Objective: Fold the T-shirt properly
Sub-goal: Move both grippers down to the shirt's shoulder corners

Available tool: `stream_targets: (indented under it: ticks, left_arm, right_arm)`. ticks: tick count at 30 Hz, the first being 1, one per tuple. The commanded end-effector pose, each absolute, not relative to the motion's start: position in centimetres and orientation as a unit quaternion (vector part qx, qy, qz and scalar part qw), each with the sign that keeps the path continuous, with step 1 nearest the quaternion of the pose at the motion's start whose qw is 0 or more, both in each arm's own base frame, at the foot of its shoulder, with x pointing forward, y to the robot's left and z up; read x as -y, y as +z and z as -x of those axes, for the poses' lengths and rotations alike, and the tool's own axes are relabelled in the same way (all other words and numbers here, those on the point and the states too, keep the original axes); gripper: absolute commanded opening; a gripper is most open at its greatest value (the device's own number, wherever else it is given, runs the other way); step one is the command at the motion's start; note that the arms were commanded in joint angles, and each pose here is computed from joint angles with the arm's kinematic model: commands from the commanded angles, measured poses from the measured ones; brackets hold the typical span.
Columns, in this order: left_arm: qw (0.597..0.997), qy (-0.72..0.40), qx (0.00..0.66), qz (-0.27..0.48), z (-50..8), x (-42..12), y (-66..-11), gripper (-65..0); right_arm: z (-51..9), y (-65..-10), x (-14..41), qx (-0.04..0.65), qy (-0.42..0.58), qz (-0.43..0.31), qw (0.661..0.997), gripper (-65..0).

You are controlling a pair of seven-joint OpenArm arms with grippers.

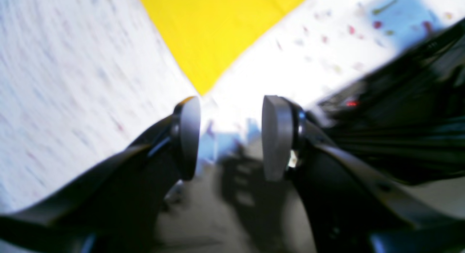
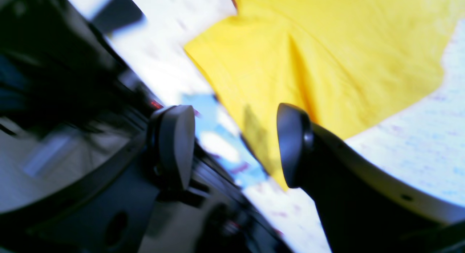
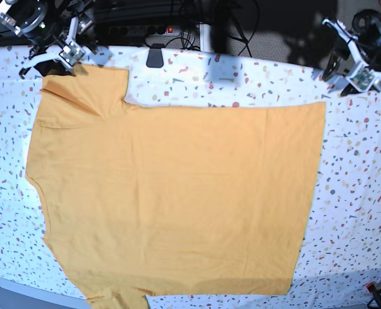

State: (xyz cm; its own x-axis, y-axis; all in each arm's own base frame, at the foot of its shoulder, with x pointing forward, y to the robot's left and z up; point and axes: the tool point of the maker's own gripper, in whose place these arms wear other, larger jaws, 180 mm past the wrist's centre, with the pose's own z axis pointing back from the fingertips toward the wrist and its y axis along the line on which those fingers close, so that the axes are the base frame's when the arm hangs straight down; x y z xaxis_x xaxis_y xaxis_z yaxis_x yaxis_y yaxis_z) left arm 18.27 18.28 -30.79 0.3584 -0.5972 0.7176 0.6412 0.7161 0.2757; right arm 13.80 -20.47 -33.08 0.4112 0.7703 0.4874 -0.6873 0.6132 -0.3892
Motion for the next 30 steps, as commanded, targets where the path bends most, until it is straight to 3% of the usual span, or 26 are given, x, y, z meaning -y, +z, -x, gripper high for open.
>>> stream_targets:
  ticks: [1, 6, 9, 18, 30]
  left_arm:
    - [0.800, -0.405, 0.441, 0.018, -19.2, -17.7, -29.7, -38.0]
    - [0.736, -0.525, 0.424, -0.054, -20.4, -16.7, -30.6, -37.9]
    - [0.702, -0.558, 0.427, -0.120, -21.8, -16.8, -30.8, -37.9]
    - [0.699, -0.608, 0.351, -0.138, -22.9, -18.0, -37.8, -37.9]
    - [0.704, -0.625, 0.303, -0.146, -24.2, -19.4, -42.6, -38.0]
  right_arm:
    - [-14.1, -32.5, 20.6, 0.328, 0.451, 0.078, 0.826, -29.0]
    - [-14.4, -32.5, 23.0, 0.294, 0.499, 0.164, 0.799, -29.0]
    - [-14.5, -32.4, 23.3, 0.290, 0.505, 0.175, 0.794, -29.0]
    - [-14.8, -32.2, 22.7, 0.306, 0.510, 0.165, 0.787, -29.0]
    - [-14.8, -32.2, 22.5, 0.310, 0.508, 0.160, 0.788, -29.0]
